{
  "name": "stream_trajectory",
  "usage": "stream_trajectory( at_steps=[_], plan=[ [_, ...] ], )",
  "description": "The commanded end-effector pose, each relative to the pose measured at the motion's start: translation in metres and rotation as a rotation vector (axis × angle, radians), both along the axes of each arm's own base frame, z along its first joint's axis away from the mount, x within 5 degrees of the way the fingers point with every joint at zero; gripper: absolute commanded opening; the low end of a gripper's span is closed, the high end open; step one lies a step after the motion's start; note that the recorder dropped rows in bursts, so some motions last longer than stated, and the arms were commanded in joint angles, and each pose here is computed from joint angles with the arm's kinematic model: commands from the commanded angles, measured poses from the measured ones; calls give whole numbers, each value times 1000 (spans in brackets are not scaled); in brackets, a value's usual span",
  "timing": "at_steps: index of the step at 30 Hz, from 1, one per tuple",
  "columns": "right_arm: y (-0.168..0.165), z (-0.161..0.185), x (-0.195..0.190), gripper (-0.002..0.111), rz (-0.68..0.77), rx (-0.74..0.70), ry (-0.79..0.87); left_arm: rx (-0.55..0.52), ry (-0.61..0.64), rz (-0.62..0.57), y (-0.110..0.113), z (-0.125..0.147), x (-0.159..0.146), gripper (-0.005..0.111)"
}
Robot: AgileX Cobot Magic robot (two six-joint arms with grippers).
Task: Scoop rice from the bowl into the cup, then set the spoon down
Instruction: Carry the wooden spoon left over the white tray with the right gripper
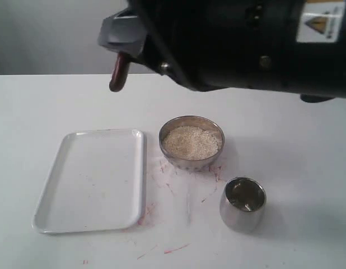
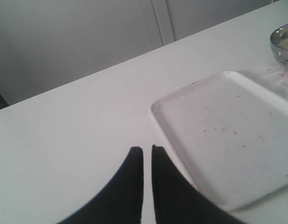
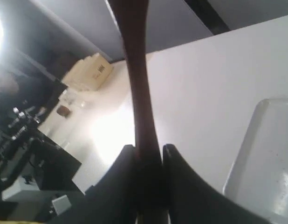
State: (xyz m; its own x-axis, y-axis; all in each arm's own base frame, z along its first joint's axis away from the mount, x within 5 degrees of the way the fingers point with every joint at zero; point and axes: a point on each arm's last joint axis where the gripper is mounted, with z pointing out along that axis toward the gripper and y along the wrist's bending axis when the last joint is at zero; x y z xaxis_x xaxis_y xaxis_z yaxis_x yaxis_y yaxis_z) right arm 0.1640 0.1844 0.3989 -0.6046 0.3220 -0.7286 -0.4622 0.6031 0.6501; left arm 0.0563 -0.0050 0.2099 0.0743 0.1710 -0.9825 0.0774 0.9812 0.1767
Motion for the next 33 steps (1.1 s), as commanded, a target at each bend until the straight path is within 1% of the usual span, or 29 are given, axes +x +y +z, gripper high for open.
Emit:
stream_trajectory(
  at_steps=[1,7,11,18,25,33],
  plan=[
    [18,5,8,0,51,-149,-16,-9,-5,-3,0,1,0,14],
    [34,17,20,0,78,-237,-23,-9,-5,-3,0,1,0,14],
    [46,17,31,0,93,-303,0,-9,-5,-3,0,1,0,14],
    [70,2,51,0,126,-439,69,-9,-5,-3,0,1,0,14],
    [92,-16,70,0,139,-506,127,-9,-5,-3,0,1,0,14],
    [113,-54,87,0,142,-579,222,-9,-5,-3,0,1,0,14]
  ],
)
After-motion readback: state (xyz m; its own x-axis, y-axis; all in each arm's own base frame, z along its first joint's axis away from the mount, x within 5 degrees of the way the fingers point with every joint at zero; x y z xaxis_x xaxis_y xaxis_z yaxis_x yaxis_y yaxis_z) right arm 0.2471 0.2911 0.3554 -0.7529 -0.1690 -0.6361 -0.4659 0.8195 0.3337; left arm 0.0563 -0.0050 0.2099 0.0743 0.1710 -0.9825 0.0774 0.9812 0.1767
